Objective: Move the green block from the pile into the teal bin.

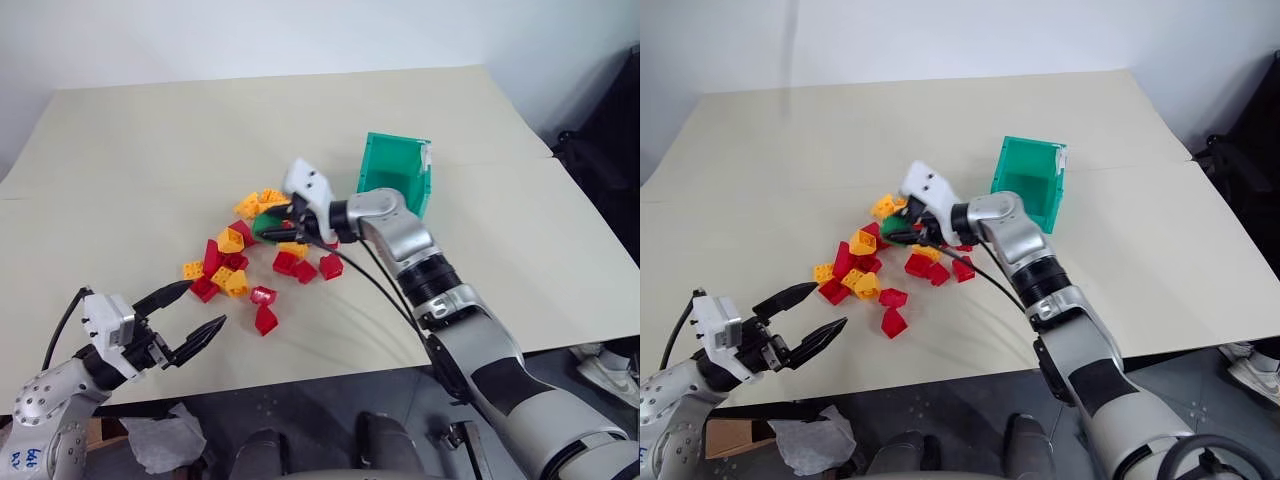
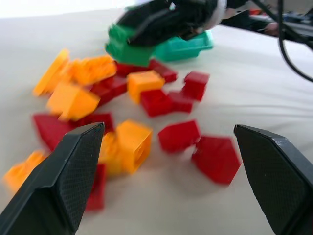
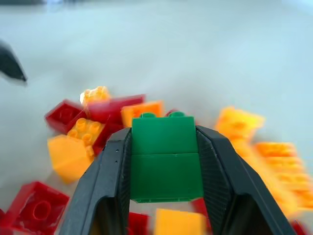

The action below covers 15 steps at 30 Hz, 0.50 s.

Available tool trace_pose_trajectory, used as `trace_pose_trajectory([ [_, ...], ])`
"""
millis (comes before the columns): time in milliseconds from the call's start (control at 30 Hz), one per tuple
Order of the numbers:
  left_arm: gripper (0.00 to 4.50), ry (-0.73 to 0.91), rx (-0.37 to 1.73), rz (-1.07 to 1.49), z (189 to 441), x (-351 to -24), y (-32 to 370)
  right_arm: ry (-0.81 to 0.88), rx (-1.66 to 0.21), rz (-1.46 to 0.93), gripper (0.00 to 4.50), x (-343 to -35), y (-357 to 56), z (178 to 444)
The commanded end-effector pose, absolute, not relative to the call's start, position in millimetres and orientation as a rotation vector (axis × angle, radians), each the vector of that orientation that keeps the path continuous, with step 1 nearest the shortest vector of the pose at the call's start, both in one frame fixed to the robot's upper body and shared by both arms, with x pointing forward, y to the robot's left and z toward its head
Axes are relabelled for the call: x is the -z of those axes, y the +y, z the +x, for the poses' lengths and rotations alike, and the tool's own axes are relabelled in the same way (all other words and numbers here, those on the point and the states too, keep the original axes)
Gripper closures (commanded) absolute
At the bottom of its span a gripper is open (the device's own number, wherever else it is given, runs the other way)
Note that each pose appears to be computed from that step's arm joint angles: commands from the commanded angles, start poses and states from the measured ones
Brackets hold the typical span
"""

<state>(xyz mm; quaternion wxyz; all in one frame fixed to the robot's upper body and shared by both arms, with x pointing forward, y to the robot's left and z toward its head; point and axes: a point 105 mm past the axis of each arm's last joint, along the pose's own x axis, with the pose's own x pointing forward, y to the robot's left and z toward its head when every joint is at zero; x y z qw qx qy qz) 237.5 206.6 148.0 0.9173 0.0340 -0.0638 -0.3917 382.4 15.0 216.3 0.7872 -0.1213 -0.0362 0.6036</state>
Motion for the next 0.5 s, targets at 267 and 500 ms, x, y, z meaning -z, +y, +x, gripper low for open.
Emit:
trace_pose_trajectory([
  [267, 0.00, -0.242, 0.994, -0.004, 268, -184, 144, -0.290, -0.636, -0.182, 3.02, -278, -145, 442],
  [500, 0.00, -0.292, 1.022, -0.023, 284, -194, 126, -0.192, -0.590, -0.230, 3.02, -255, -153, 458],
])
